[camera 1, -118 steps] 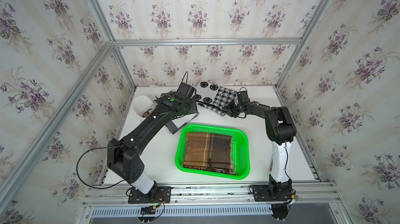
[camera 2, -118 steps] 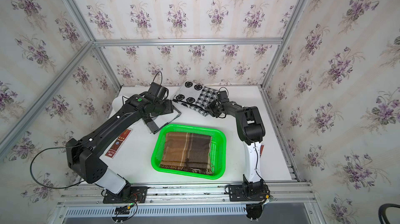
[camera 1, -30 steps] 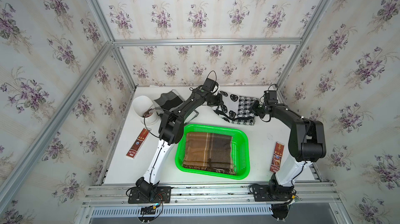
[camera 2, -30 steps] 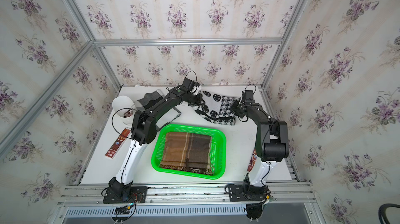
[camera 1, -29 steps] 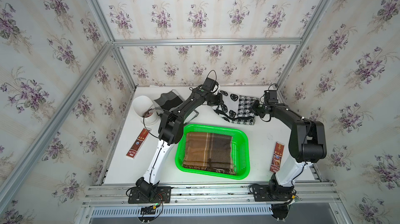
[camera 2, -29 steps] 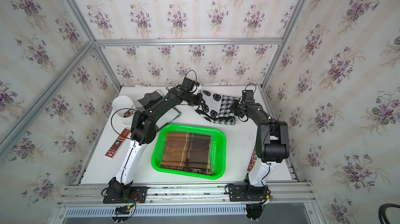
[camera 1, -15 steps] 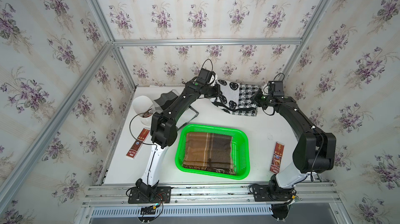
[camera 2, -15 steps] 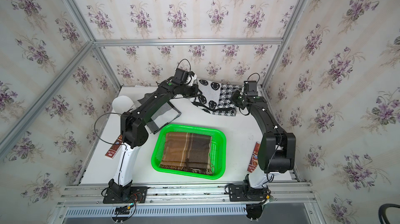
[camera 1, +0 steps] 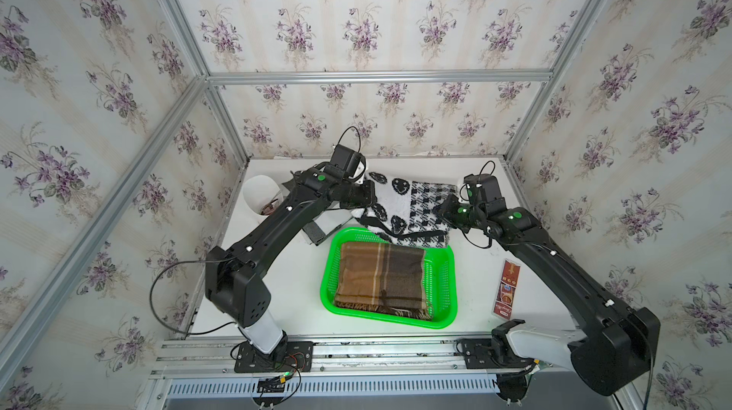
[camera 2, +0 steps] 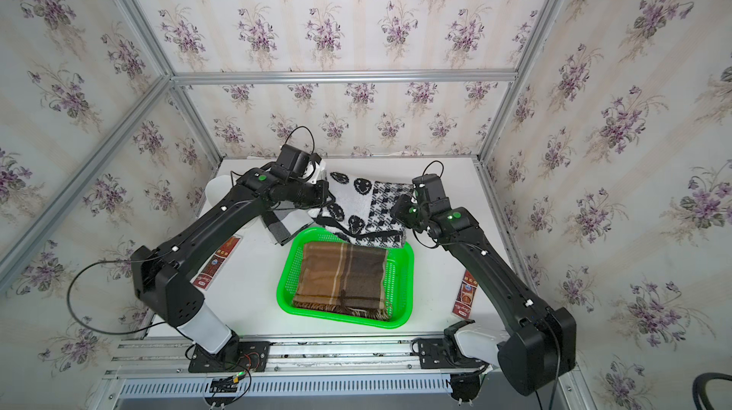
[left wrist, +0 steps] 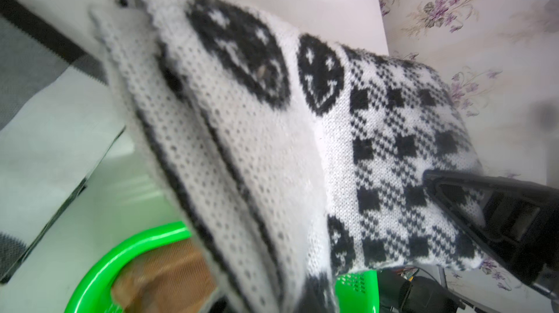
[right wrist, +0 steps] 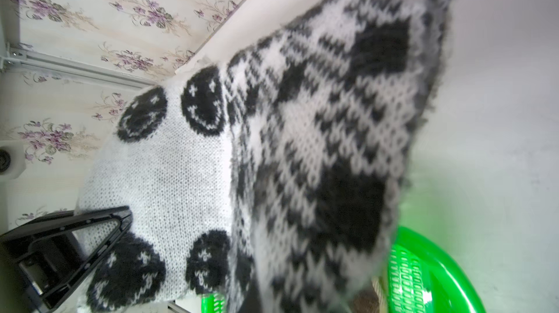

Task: Put the folded scarf in the basket
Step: Place the scarf in the basket.

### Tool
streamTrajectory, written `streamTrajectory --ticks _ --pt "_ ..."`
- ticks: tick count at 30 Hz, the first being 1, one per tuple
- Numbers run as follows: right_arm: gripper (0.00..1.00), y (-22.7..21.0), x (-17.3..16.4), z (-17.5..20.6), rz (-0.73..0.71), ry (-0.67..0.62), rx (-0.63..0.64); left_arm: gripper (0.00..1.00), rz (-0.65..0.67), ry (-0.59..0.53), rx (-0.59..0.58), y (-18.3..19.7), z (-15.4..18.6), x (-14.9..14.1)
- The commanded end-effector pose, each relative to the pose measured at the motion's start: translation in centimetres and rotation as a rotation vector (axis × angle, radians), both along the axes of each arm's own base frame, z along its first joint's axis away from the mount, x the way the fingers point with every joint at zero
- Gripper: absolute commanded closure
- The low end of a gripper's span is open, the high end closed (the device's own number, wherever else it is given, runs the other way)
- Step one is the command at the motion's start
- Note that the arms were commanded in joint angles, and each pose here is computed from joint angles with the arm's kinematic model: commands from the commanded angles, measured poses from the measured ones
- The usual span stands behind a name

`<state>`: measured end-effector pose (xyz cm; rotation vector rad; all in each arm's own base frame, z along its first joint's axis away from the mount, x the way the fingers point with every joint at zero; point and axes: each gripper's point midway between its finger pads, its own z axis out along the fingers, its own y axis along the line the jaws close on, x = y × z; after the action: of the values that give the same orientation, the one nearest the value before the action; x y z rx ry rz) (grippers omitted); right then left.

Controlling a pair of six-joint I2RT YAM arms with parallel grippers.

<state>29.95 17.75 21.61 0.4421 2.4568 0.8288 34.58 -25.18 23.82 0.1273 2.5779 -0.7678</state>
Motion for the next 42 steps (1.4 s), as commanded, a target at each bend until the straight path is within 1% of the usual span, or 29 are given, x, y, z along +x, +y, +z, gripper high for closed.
streamTrajectory --ticks 1,2,3,5,7,11,14,17,21,29,36,39,42 --pt "1.00 0.3 -2.5 -0.8 -0.032 0.041 0.003 1.00 0.031 -0.012 0.018 1.6 -0.5 -2.1" --pt "1.00 0.3 -3.2 -1.1 -0.037 0.048 0.006 1.00 0.033 -0.005 0.021 2.1 -0.8 -3.0" --pt "1.00 1.3 -4.4 -1.3 -0.001 0.056 0.011 1.00 0.036 0.002 0.027 2.4 -1.2 -3.7" --pt "1.00 2.1 -5.8 -2.0 0.019 0.077 0.024 1.00 0.041 0.007 0.028 3.1 -1.5 -5.5" --pt "1.00 2.8 -6.9 -2.8 0.038 0.093 0.009 1.00 0.040 0.023 0.034 3.2 -2.4 -6.7" --pt "1.00 3.7 -9.0 -5.2 0.067 0.132 -0.032 1.00 0.043 0.056 0.079 3.4 -4.8 -8.6" --pt "1.00 3.5 -9.9 -6.4 0.070 0.148 -0.067 1.00 0.052 0.066 0.116 4.0 -6.0 -9.7" --pt "1.00 2.9 -10.3 -7.4 0.064 0.162 -0.091 1.00 0.054 0.092 0.148 4.7 -7.4 -10.5" --pt "1.00 2.4 -10.9 -8.1 0.063 0.182 -0.100 1.00 0.050 0.118 0.160 4.9 -8.4 -11.5" --pt "1.00 2.0 -11.0 -6.6 0.059 0.171 -0.106 1.00 0.061 0.134 0.172 5.6 -8.1 -12.4" --pt "1.00 1.8 -11.7 -6.4 0.066 0.193 -0.101 1.00 0.068 0.152 0.200 6.3 -7.7 -13.2" --pt "1.00 1.7 -12.1 -7.1 0.073 0.208 -0.102 1.00 0.063 0.164 0.199 6.2 -8.4 -13.7" --pt "1.00 1.6 -12.7 -9.0 0.083 0.246 -0.114 1.00 0.058 0.197 0.199 6.0 -9.8 -14.2"
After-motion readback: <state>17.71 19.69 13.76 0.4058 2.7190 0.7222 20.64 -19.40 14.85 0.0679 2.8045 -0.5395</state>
